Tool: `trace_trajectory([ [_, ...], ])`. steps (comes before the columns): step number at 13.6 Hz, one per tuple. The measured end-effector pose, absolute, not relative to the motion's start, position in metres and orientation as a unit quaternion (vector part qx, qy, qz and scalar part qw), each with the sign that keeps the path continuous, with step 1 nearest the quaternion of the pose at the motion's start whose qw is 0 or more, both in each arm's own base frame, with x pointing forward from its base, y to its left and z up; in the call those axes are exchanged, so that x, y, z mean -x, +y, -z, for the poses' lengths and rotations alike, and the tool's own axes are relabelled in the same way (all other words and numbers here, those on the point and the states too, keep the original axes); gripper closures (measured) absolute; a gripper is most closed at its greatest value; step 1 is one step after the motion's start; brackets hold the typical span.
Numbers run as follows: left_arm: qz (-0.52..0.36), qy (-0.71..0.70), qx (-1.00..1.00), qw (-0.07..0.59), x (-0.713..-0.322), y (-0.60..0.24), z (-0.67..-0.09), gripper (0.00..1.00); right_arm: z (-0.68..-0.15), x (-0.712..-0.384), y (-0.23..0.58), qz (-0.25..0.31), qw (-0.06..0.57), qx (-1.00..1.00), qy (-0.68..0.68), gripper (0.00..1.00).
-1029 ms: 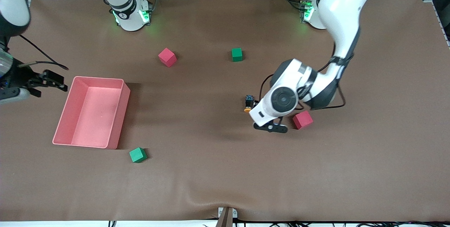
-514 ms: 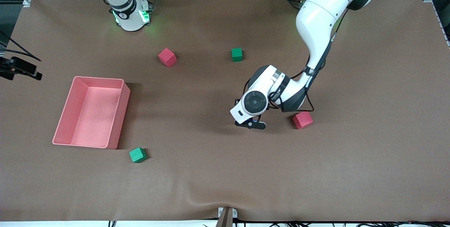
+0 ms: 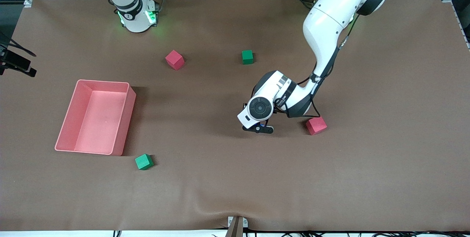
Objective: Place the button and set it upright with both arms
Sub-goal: 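Grasp the button with the left gripper while the right gripper withdraws, then lower the button upright onto the table with the left gripper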
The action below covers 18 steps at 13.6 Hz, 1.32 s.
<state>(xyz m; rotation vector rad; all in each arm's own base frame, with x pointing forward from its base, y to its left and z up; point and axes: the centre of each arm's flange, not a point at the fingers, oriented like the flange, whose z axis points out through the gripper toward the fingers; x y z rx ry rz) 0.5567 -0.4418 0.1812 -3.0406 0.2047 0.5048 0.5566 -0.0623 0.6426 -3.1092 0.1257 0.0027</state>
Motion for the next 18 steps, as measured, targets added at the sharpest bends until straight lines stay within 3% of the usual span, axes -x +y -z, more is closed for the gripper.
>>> trace_trajectory([
  [3,-0.167,0.068,0.983,0.029,-0.554,-0.444,-0.176,0.24,-0.645,-0.557,-0.057,0.002,0.015,0.999,0.040,0.00],
  [7,-0.170,0.069,0.983,0.030,-0.552,-0.444,-0.174,0.28,-0.645,-0.557,-0.057,0.001,0.015,0.999,0.040,0.00],
  [8,-0.172,0.069,0.982,0.032,-0.551,-0.444,-0.173,0.32,-0.645,-0.557,-0.056,0.001,0.015,0.999,0.040,0.00],
  [10,-0.177,0.069,0.981,0.035,-0.550,-0.443,-0.173,0.53,-0.644,-0.557,-0.057,-0.001,0.015,0.999,0.043,0.00],
  [11,-0.178,0.068,0.981,0.035,-0.550,-0.443,-0.173,0.57,-0.644,-0.557,-0.061,-0.001,0.015,0.999,0.046,0.00],
  [18,-0.138,0.019,0.990,0.018,-0.555,-0.464,-0.195,0.57,-0.642,-0.555,-0.072,-0.006,0.015,0.998,0.056,0.00],
])
